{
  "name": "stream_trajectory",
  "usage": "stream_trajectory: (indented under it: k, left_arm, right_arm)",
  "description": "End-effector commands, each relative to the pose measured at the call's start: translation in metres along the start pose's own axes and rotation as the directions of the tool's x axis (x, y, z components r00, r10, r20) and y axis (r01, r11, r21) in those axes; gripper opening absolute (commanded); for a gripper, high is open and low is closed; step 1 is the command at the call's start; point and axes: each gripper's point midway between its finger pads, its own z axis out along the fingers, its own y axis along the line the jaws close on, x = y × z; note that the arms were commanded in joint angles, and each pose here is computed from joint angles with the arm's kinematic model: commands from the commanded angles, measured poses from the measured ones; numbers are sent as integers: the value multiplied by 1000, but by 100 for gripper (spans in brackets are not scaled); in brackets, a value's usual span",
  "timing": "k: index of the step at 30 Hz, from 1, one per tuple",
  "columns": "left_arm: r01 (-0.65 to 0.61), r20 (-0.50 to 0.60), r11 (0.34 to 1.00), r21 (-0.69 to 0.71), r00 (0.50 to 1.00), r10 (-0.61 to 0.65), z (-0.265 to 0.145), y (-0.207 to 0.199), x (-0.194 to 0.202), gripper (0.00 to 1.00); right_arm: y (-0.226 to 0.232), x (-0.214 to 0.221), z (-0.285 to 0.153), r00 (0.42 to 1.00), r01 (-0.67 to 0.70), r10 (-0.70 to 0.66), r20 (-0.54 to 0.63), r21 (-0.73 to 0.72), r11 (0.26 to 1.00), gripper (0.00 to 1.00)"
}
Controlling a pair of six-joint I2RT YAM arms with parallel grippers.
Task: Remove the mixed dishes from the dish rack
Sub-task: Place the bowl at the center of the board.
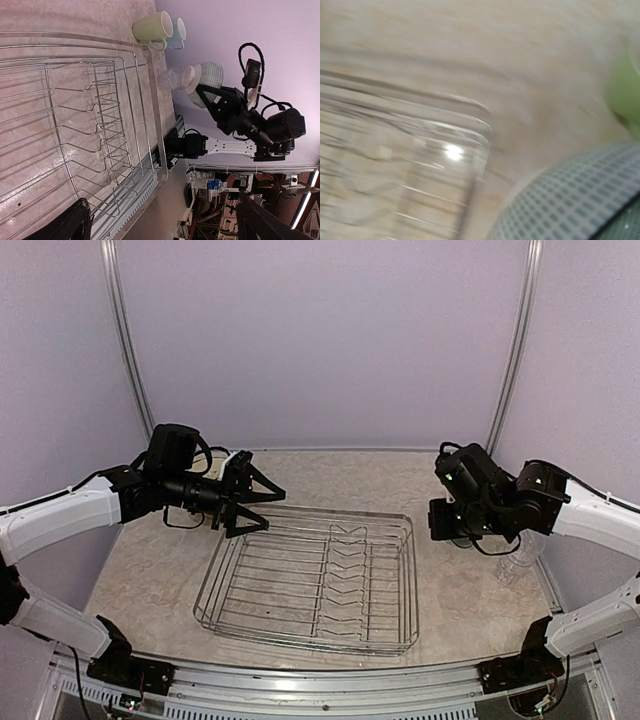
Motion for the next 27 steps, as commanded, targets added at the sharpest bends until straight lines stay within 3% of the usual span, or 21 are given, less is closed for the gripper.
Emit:
stream_trajectory:
  k: [1,12,27]
  left_arm:
    - [-39,27,999,-2,999,39,-6,-10,-7,95]
    - [-36,47,999,-25,998,37,-14,-10,-4,95]
    - [-54,59,997,-52,997,57,-20,-12,-5,95]
  right_arm:
    - [-51,21,4,997,-12,29,-73,227,974,0]
    - [-80,65,55,967,-56,112,-230,237,970,0]
    - [-92,114,99,912,66,72,-404,318,946,0]
